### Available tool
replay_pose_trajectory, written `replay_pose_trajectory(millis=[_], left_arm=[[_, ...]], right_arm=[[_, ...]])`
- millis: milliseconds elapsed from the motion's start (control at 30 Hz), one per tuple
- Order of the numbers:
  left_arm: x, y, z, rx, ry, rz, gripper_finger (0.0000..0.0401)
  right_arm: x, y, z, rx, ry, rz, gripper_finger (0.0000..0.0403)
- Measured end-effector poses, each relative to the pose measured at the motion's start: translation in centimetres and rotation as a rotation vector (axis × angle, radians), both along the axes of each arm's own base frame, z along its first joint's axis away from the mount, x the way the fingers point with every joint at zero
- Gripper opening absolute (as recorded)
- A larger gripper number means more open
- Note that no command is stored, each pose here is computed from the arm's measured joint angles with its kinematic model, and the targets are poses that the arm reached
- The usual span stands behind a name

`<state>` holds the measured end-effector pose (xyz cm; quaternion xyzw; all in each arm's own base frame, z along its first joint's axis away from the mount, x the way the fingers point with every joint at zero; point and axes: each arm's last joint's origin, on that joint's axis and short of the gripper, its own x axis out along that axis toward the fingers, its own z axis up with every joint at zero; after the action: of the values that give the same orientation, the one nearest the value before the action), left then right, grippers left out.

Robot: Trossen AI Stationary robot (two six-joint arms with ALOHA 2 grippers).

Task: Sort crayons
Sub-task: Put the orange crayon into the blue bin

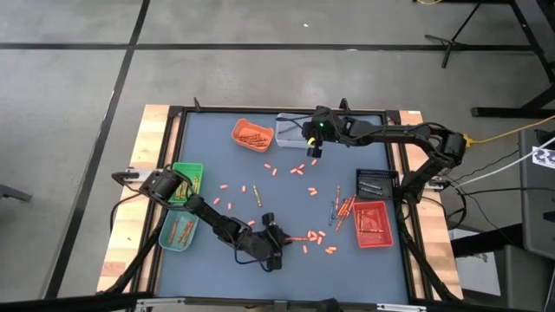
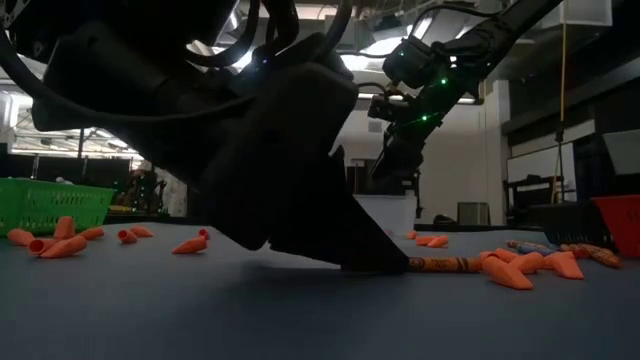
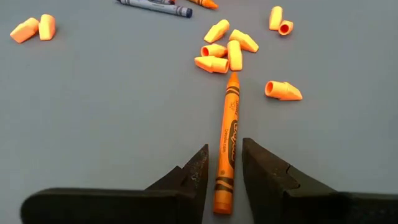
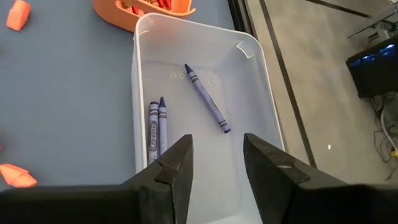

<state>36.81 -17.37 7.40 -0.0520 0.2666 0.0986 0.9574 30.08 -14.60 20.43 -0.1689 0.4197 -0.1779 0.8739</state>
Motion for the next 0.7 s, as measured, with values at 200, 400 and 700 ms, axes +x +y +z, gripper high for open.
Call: replay_pose_trajectory(millis=[200, 400, 700], left_arm=[[0.0, 0.0, 0.0, 0.002, 0.004, -0.001, 0.005], [-0.1, 0.0, 0.0, 0.005, 0.006, 0.0, 0.0009], [-1.0, -0.6, 2.2, 0.022, 0.032, -0.02, 0.0006]], right_arm=[[0.1, 0.1, 0.0, 0.046, -0.025, 0.019, 0.014], [0.1, 0.1, 0.0, 0.048, -0.026, 0.02, 0.014], [0.1, 0.1, 0.0, 0.047, -0.027, 0.019, 0.014]])
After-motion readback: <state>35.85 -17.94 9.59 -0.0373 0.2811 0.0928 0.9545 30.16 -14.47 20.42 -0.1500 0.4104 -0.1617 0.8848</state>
